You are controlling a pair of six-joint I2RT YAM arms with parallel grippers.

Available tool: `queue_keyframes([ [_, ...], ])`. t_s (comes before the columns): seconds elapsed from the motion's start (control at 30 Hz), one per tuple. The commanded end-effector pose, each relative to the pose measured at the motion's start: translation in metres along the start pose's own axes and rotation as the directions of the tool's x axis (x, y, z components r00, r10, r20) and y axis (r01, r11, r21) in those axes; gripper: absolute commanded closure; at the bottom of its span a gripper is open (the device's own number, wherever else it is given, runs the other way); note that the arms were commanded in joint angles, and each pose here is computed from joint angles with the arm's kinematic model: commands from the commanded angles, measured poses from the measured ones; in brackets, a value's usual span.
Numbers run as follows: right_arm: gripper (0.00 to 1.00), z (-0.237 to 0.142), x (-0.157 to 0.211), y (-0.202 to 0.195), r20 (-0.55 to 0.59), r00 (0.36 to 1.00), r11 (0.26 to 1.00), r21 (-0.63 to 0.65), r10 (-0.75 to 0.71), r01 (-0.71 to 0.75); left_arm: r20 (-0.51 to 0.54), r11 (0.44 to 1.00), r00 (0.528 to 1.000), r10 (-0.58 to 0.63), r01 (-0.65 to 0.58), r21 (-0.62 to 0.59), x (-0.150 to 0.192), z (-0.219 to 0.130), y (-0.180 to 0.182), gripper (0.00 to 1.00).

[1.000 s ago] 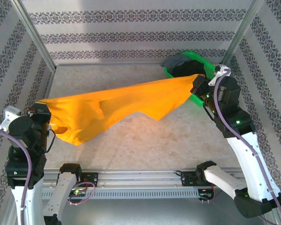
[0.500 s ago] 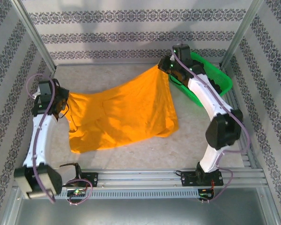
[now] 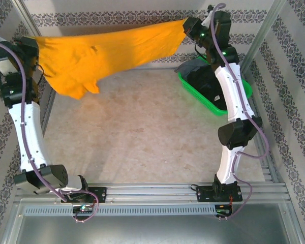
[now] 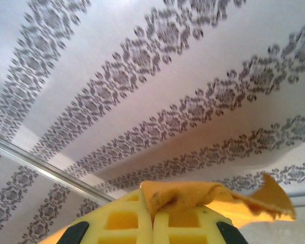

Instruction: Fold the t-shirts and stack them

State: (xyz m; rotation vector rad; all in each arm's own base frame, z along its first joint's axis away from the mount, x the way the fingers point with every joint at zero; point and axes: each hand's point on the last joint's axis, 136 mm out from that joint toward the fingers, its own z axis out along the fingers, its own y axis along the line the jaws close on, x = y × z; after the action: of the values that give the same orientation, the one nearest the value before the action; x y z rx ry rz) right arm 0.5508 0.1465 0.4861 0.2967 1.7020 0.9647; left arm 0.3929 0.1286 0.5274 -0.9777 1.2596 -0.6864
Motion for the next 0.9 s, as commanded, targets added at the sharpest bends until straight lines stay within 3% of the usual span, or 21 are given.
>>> queue_keyframes([
  [0.0, 1.00, -0.019, 0.004, 0.002, -0.038, 0.999, 0.999, 0.018, 0.029, -0.028, 0.008, 0.999, 1.000, 0.004, -0.004, -0.047, 0.001, -0.019, 0.012, 1.00],
  [0.17, 1.00, -0.050, 0.072, -0.056, -0.149, 0.982, 0.975, 0.205, 0.112, -0.080, 0.017, 0.951, 0.999, -0.042, 0.045, -0.307, 0.032, -0.071, 0.101, 1.00],
  [0.3, 1.00, -0.097, 0.161, -0.138, -0.233, 0.950, 0.897, 0.433, 0.209, -0.091, -0.084, 0.858, 0.993, -0.079, 0.025, -0.513, 0.085, -0.113, 0.190, 1.00],
  [0.33, 1.00, -0.107, 0.183, -0.158, -0.260, 0.938, 0.873, 0.481, 0.231, -0.081, -0.118, 0.832, 0.988, -0.102, 0.019, -0.554, 0.101, -0.120, 0.212, 0.98],
  [0.37, 0.99, -0.118, 0.209, -0.180, -0.292, 0.919, 0.846, 0.527, 0.263, -0.075, -0.154, 0.792, 0.979, -0.137, 0.015, -0.610, 0.120, -0.132, 0.240, 0.88],
  [0.4, 0.87, -0.127, 0.233, -0.198, -0.324, 0.898, 0.825, 0.561, 0.298, -0.071, -0.190, 0.757, 0.968, -0.161, -0.002, -0.654, 0.138, -0.144, 0.264, 0.74],
  [0.47, 0.60, -0.138, 0.269, -0.224, -0.385, 0.853, 0.797, 0.601, 0.352, -0.058, -0.249, 0.706, 0.950, -0.187, -0.046, -0.706, 0.165, -0.163, 0.301, 0.57],
  [0.5, 0.52, -0.144, 0.282, -0.233, -0.417, 0.829, 0.780, 0.624, 0.371, -0.036, -0.268, 0.667, 0.942, -0.202, -0.068, -0.741, 0.176, -0.177, 0.318, 0.48],
  [0.63, 0.43, -0.160, 0.300, -0.256, -0.479, 0.788, 0.724, 0.687, 0.387, 0.062, -0.341, 0.609, 0.897, -0.280, -0.109, -0.786, 0.211, -0.208, 0.346, 0.37],
  [0.87, 0.44, -0.159, 0.309, -0.259, -0.521, 0.786, 0.716, 0.682, 0.334, 0.148, -0.416, 0.526, 0.820, -0.393, -0.170, -0.833, 0.247, -0.252, 0.361, 0.40],
])
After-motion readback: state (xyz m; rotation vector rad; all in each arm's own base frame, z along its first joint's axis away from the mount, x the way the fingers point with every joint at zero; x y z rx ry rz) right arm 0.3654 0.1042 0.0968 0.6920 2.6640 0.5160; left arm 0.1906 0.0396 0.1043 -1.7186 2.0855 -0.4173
